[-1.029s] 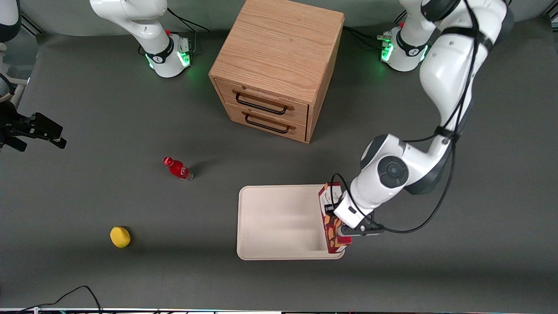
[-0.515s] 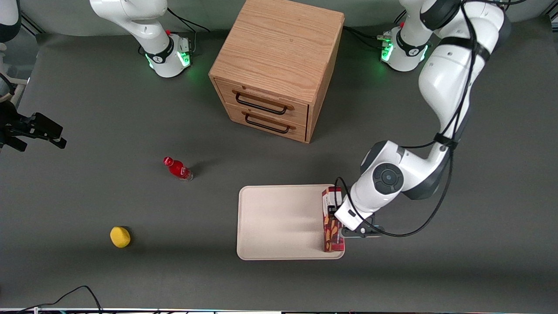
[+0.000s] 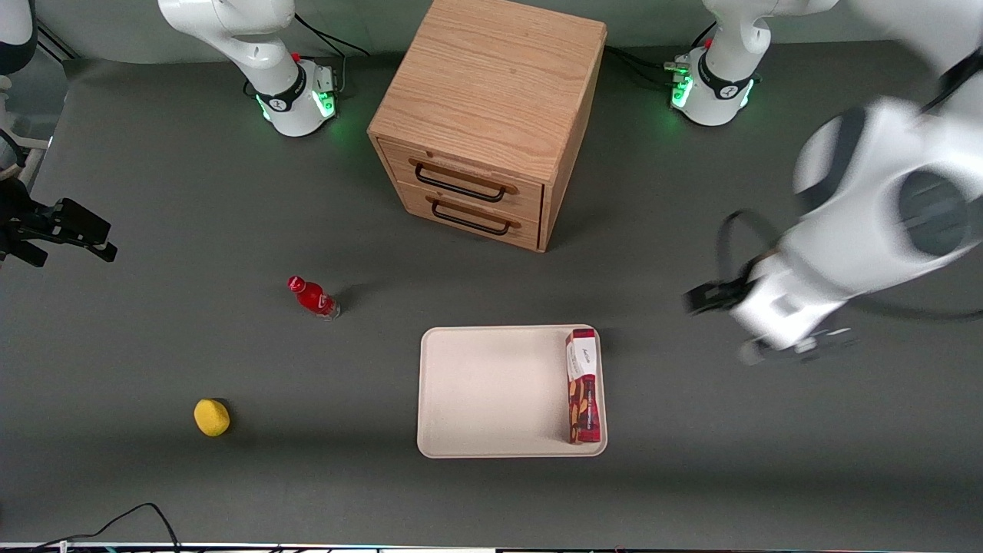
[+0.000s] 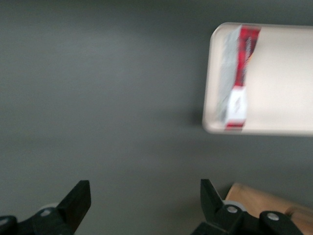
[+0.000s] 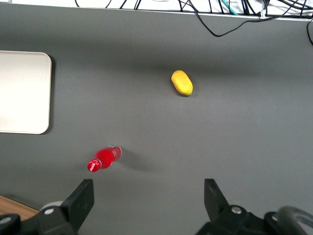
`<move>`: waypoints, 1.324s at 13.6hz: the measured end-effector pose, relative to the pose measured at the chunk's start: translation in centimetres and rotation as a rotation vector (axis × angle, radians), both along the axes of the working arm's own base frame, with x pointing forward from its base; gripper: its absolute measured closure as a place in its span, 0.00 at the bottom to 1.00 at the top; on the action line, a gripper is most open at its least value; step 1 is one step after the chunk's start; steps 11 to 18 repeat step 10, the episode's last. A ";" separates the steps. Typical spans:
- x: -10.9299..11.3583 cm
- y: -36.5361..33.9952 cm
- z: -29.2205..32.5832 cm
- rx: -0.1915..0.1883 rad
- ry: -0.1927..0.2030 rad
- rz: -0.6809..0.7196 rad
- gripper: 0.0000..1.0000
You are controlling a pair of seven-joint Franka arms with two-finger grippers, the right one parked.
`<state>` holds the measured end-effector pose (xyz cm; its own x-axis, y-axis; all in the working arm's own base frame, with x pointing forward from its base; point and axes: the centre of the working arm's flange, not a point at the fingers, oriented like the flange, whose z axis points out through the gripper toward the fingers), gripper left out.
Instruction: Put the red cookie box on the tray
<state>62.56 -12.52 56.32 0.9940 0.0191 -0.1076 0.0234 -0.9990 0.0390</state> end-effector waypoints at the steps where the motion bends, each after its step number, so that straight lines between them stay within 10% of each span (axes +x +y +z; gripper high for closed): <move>1: -1.6 3.6 2.7 0.003 0.019 -0.037 0.00; 9: -11.5 12.9 3.9 -0.008 0.039 -0.114 0.00; 18: -11.9 12.9 4.2 0.001 0.036 -0.116 0.00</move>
